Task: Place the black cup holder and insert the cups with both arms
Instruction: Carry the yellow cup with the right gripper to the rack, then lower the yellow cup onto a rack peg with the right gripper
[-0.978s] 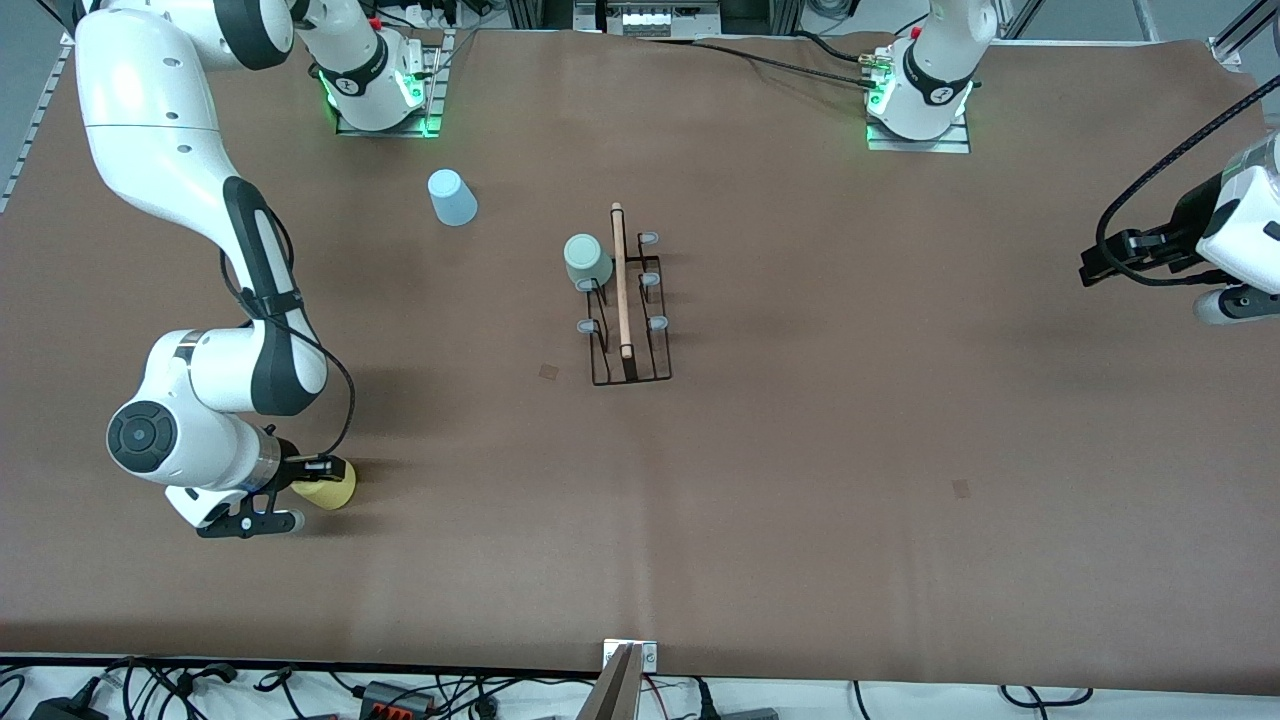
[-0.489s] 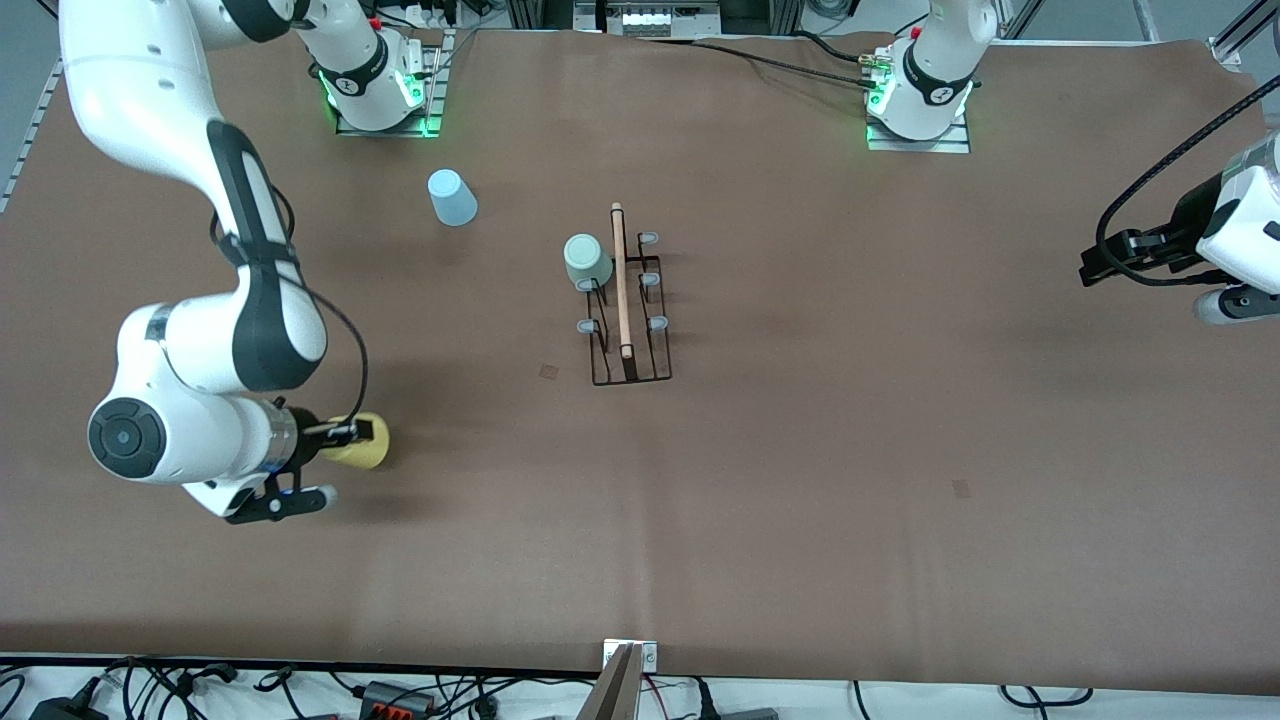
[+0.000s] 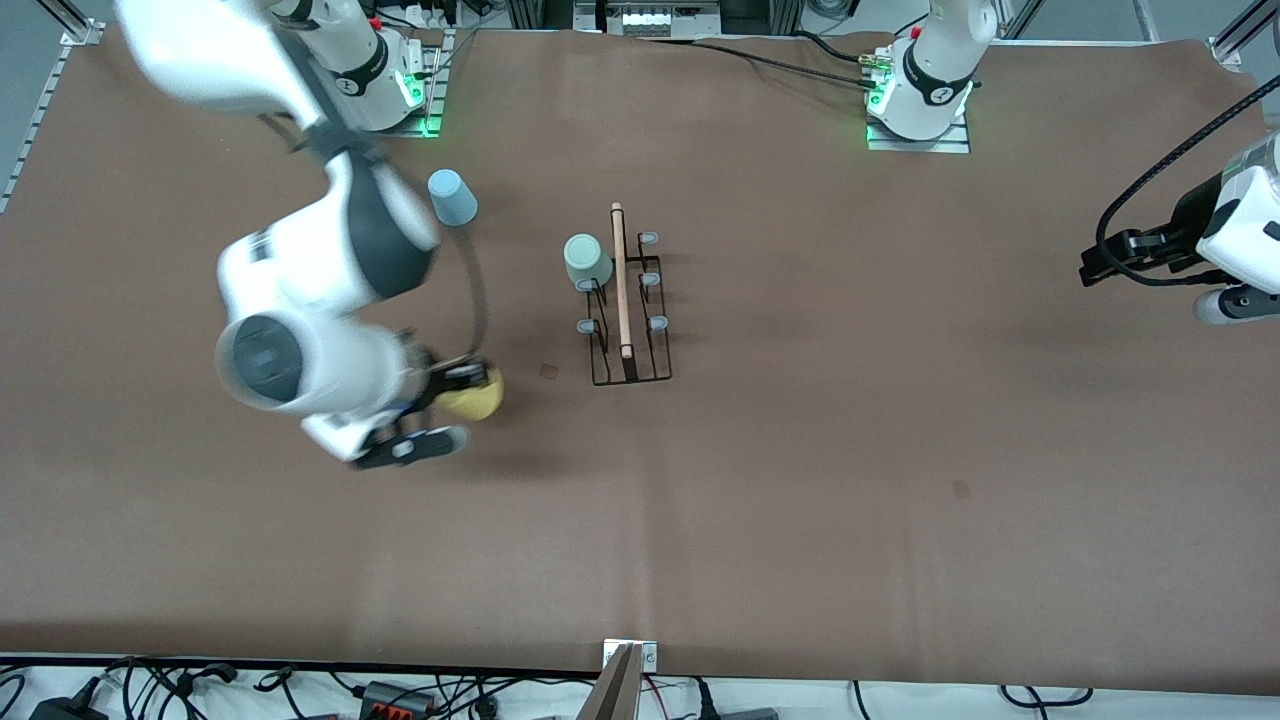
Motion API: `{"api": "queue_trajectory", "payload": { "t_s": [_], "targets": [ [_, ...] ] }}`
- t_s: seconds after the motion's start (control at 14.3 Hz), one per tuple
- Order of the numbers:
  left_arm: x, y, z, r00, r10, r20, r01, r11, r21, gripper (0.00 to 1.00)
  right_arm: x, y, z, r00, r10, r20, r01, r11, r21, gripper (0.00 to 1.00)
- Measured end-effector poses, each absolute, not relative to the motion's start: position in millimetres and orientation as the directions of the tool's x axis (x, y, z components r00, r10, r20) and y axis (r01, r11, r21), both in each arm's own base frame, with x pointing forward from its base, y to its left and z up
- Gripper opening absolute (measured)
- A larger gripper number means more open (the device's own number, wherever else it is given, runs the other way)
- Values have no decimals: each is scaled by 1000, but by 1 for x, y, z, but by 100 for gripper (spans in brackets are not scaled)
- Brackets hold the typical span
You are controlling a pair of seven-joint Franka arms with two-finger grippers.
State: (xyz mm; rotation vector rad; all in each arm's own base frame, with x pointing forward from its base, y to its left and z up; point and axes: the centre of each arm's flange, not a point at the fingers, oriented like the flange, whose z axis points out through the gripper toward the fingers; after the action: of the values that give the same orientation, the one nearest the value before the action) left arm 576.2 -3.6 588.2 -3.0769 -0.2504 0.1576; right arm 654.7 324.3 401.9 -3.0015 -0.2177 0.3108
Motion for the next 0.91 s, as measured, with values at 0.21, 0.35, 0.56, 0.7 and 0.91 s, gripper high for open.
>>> {"api": "queue_trajectory", "payload": {
  "t_s": [0.21, 0.35, 0.56, 0.7, 0.91],
  "targets": [
    [576, -4, 588, 982, 164, -97, 159, -986, -59, 100, 611, 400, 400, 970, 107, -217, 88, -992, -94, 67],
    [576, -4, 588, 982, 164, -97, 159, -986, -59, 100, 596, 422, 395, 967, 122, -224, 105, -991, -86, 67],
    [576, -4, 588, 982, 164, -97, 159, -986, -59, 100, 591, 429, 385, 965, 129, -228, 113, -990, -82, 67],
    [576, -4, 588, 982, 164, -97, 159, -986, -59, 100, 589, 430, 369, 965, 127, -229, 111, -991, -81, 67],
    [576, -4, 588, 982, 164, -97, 159, -986, -59, 100, 581, 436, 350, 961, 135, -241, 121, -990, -74, 67]
  ]
}}
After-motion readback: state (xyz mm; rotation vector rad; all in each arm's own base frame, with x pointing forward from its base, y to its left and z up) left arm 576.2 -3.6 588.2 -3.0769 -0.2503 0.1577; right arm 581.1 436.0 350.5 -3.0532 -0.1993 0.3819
